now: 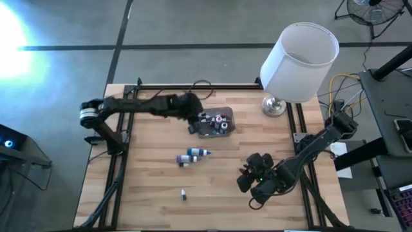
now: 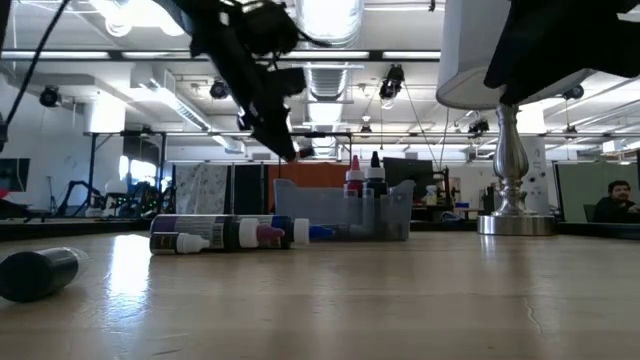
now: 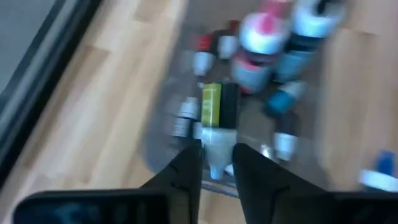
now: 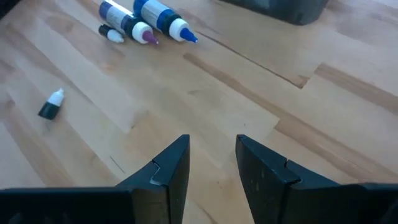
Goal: Pick & Place food coloring
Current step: Put the small green food coloring bottle into the bin, then put the large blue food coloring bottle into the bin
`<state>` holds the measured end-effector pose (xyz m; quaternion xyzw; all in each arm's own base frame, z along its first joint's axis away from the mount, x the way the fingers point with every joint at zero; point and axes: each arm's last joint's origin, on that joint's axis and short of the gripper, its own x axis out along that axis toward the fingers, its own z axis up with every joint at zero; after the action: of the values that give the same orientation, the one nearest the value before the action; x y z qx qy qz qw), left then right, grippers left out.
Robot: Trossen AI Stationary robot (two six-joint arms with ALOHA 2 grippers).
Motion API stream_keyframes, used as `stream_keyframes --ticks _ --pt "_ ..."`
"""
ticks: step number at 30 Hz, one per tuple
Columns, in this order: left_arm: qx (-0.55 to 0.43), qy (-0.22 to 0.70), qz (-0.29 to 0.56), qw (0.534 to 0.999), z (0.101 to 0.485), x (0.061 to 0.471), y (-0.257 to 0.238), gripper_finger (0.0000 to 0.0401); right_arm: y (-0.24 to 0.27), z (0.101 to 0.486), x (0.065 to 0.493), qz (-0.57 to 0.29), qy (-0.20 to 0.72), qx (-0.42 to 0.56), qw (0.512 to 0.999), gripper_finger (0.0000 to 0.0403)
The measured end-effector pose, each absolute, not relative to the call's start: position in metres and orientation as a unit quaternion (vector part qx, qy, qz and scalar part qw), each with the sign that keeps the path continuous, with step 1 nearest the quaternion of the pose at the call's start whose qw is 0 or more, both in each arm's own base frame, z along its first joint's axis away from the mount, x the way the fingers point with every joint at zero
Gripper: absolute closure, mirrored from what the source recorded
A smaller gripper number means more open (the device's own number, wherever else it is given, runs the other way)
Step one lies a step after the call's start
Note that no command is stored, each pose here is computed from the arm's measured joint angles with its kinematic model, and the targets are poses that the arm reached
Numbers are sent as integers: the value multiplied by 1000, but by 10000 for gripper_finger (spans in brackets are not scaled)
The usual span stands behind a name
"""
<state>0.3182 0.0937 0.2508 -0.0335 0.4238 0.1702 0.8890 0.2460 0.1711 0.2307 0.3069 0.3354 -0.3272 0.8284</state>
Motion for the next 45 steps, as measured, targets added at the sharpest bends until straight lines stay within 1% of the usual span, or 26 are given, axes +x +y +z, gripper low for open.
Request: stream_keyframes --ticks 4,9,11,14,16,19,23,25,28,31,37,41,45 --pt "-18 446 164 880 260 330 102 288 174 223 248 -334 341 311 822 280" --pt "30 480 179 858 287 335 85 239 180 215 251 -325 360 306 819 280" --pt "21 495 154 855 300 327 73 231 182 214 253 -311 368 297 824 280" --pt "0 498 77 863 305 317 48 228 181 213 254 -299 379 273 832 280" --pt "5 516 57 855 295 312 35 227 179 214 255 -293 386 260 835 280" --pt "12 522 39 852 275 315 19 227 176 215 256 -282 401 249 835 280" --pt "29 510 -5 859 251 336 -14 227 176 215 256 -273 414 249 832 280" --pt "50 521 -27 852 237 344 -30 227 177 215 256 -273 416 255 829 280" --pt "79 538 -36 838 222 360 -46 227 177 215 256 -276 415 265 825 280" --pt "94 567 -27 818 209 374 -50 227 179 215 255 -279 413 274 823 280" --pt "116 574 -4 811 204 400 -44 227 179 215 255 -282 410 281 820 280" --pt "130 589 -6 797 195 406 -38 227 179 215 255 -283 410 282 820 280" --pt "127 604 -10 787 186 403 -35 227 180 215 254 -282 410 282 820 280"
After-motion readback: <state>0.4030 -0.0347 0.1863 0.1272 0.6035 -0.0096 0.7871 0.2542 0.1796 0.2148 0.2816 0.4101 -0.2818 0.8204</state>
